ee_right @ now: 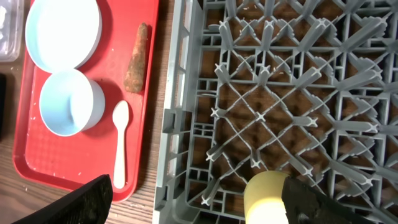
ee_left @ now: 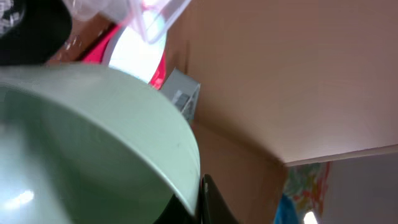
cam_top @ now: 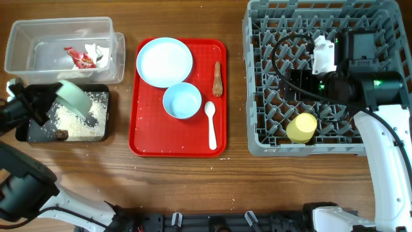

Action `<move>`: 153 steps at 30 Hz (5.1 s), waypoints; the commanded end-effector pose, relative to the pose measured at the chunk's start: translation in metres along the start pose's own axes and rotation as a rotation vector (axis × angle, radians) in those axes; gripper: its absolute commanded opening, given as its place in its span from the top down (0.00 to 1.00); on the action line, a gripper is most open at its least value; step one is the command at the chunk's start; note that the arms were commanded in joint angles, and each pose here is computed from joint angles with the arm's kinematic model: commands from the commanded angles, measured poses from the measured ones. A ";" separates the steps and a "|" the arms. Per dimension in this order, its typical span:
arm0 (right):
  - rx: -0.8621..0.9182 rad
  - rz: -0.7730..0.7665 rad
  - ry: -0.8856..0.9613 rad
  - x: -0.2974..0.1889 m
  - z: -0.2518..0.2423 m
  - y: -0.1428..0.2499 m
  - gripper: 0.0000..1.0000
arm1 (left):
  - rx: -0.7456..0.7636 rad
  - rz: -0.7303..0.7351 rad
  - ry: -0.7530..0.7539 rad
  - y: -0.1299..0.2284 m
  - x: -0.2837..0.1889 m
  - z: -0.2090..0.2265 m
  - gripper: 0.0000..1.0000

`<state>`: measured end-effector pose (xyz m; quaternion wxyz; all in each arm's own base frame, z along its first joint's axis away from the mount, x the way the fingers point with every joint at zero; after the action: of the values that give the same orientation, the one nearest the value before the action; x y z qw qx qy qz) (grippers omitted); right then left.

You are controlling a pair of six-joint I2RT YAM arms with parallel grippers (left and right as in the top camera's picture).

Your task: Sort waste into correct bins and load items into the dishwasher rack

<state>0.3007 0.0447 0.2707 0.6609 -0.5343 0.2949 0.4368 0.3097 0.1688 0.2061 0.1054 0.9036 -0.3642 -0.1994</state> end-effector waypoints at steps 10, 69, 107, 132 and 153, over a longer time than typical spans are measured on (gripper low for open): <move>-0.019 -0.019 0.008 0.005 -0.001 -0.005 0.10 | 0.693 0.101 -1.013 0.151 0.125 -0.005 0.96; 0.102 -0.062 0.081 0.015 0.014 -0.013 0.03 | 1.464 0.107 -0.819 0.211 0.381 0.051 0.31; 0.073 -0.090 0.078 0.015 0.014 -0.019 0.02 | 1.382 -0.197 -0.723 0.201 0.324 -0.067 0.96; 0.067 -0.069 0.074 0.015 0.015 -0.014 0.02 | 0.048 -0.957 -1.026 -0.016 0.028 0.097 0.53; -0.118 0.060 -0.278 0.124 0.187 0.013 0.09 | 0.836 -0.513 -0.734 0.099 0.092 -0.037 0.00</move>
<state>0.3294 0.2389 0.2324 0.6555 -0.5104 0.1606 0.5330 0.3308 0.0409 0.2421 -0.4256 0.8115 -0.1748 -0.3602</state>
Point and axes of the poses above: each gripper's point midway between its finger pads, its own x axis out along the fingers, its own z axis along the line the jaws close on, y = z × x, the point moved 5 cm from there along -x, back along the fingers, and after that the axes turned 2 degrees about x, right-handed, at the moved point
